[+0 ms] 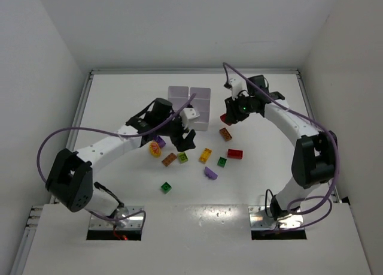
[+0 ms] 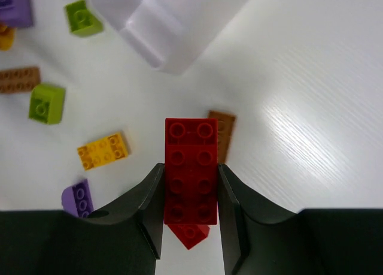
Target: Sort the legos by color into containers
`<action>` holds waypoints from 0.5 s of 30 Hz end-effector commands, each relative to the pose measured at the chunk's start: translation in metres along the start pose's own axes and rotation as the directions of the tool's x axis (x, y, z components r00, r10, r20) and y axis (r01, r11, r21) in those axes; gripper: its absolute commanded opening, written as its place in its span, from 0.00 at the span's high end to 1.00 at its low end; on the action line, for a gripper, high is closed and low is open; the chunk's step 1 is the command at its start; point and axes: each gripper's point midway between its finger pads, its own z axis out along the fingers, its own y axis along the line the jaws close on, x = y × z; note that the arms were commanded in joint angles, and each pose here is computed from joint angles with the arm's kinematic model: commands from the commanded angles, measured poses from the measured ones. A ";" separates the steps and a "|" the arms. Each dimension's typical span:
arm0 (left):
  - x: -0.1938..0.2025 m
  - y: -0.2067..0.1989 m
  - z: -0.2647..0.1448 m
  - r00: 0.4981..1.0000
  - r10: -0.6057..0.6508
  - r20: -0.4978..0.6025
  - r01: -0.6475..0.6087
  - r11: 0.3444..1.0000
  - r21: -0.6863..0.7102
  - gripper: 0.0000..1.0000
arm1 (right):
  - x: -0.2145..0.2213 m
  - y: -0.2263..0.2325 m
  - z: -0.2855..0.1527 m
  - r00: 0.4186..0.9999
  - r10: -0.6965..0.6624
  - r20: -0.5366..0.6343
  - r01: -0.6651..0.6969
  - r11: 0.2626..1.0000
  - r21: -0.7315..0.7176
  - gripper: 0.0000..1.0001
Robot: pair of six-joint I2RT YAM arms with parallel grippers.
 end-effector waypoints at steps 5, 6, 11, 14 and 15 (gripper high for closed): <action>-0.077 -0.043 0.051 0.957 0.243 0.157 -0.274 0.935 0.226 0.33 | 0.022 -0.065 -0.048 0.942 0.314 0.116 -0.334 0.903 0.270 1.00; -0.081 -0.041 0.064 0.952 0.260 0.163 -0.293 0.927 0.232 0.33 | 0.026 -0.074 -0.057 0.932 0.335 0.136 -0.361 0.883 0.299 1.00; -0.089 -0.048 0.110 0.908 0.373 0.191 -0.411 0.882 0.232 0.35 | 0.051 -0.107 -0.084 0.880 0.437 0.187 -0.475 0.790 0.387 1.00; -0.085 -0.048 0.139 0.907 0.383 0.175 -0.417 0.873 0.252 0.36 | 0.059 -0.112 -0.097 0.859 0.469 0.207 -0.512 0.769 0.383 1.00; -0.086 -0.046 0.144 0.904 0.391 0.176 -0.425 0.870 0.251 0.36 | 0.065 -0.113 -0.097 0.853 0.480 0.203 -0.520 0.762 0.387 1.00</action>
